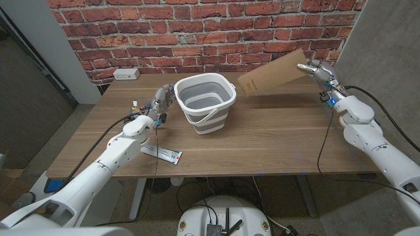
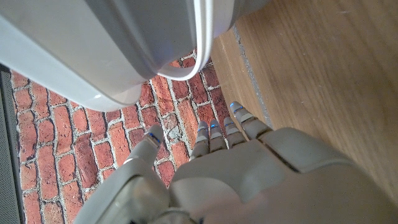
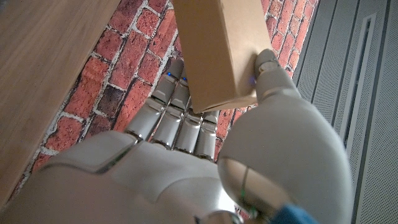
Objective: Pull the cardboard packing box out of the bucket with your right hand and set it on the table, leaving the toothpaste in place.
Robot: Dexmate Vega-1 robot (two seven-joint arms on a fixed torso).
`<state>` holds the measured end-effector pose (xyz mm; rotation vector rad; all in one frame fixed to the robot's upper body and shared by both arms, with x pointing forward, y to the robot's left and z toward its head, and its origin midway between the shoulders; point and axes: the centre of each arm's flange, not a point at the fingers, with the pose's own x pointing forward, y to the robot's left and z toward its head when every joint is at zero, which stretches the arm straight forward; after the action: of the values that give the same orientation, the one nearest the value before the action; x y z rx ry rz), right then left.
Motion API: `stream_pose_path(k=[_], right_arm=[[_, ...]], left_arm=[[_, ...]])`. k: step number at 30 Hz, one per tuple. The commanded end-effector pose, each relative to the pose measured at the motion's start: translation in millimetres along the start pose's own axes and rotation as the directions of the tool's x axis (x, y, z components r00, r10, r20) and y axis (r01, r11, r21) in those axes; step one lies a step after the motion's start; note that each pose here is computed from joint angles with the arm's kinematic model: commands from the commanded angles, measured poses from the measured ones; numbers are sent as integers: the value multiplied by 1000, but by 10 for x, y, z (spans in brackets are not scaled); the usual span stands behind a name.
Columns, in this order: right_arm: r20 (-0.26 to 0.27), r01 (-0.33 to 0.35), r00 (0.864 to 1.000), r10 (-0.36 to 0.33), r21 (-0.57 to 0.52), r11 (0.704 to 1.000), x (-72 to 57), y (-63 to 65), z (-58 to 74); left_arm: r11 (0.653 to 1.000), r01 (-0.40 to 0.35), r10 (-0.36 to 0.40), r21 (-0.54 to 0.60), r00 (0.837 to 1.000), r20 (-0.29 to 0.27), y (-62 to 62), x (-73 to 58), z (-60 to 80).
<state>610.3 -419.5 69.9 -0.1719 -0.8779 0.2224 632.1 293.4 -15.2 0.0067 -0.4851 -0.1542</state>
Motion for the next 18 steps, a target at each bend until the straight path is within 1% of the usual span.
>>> stream_pose_path(k=[1, 4, 10, 17, 18], right_arm=[[-29, 11, 1000, -12, -35, 999, -33, 47, -114], [-29, 10, 1000, -11, -42, 999, -38, 57, -129], [-46, 24, 999, -27, -62, 998, -71, 85, -182], [-50, 13, 999, -18, -87, 996, -85, 123, -219], [-61, 11, 998, -17, -91, 996, -80, 138, -230]], left_arm=[[1000, -7, 7, 5, 1000, 5, 4, -42, 22], [1000, -9, 9, 6, 1000, 2, 4, -51, 21], [1000, -8, 8, 7, 1000, -1, -7, -81, 16], [1000, -14, 14, 6, 1000, 1, -6, -104, 16], [1000, -12, 12, 7, 1000, -5, -11, -107, 9]])
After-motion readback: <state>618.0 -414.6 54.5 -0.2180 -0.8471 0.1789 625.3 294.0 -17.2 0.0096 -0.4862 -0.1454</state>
